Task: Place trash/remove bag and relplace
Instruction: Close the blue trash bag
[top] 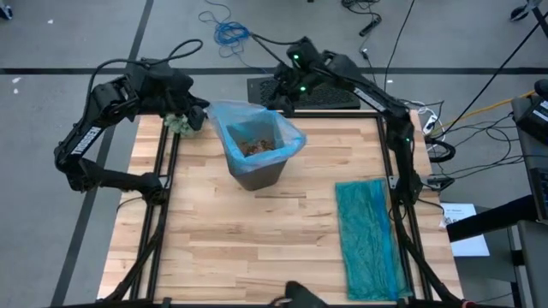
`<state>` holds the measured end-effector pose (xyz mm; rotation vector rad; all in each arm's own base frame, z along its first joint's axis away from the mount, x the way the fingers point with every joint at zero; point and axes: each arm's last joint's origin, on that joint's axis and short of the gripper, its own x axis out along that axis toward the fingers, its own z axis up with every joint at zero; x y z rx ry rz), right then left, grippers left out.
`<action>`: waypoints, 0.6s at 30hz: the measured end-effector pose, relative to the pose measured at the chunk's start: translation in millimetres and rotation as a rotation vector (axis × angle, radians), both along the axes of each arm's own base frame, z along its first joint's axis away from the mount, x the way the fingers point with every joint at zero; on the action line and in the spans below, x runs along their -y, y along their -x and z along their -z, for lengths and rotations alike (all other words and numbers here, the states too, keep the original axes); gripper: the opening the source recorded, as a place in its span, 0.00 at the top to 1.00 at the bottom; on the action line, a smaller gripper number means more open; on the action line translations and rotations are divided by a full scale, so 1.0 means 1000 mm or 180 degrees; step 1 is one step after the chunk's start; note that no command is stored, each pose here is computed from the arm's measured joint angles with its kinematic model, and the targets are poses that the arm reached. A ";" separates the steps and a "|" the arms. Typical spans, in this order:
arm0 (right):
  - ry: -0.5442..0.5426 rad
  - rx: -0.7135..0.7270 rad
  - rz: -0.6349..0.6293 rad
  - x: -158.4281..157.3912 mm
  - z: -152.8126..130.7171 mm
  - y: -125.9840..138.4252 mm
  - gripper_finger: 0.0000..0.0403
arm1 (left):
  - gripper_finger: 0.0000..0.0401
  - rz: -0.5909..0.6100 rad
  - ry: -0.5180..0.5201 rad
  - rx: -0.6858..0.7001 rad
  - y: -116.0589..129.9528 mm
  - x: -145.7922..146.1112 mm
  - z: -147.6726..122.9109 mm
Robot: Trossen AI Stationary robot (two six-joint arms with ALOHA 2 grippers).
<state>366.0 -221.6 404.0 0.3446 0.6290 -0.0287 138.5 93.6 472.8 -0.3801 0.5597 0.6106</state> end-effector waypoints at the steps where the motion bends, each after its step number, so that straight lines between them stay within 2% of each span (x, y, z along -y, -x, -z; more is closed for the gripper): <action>1: -0.0038 -0.0022 -0.0036 0.006 0.007 -0.003 0.49 | 1.00 0.0008 0.0006 -0.0002 0.000 0.000 0.000; 5: -0.0265 0.0113 -0.0258 0.017 0.023 -0.013 0.58 | 1.00 0.0057 0.0032 -0.0022 -0.005 0.000 0.002; 10: -0.0477 0.0231 -0.0406 0.021 0.033 -0.022 0.73 | 1.00 0.0115 0.0059 -0.0031 -0.007 0.001 0.002; 18: -0.0440 0.0509 -0.0517 0.023 0.024 -0.025 0.97 | 1.00 0.0164 0.0072 -0.0023 -0.009 0.004 0.002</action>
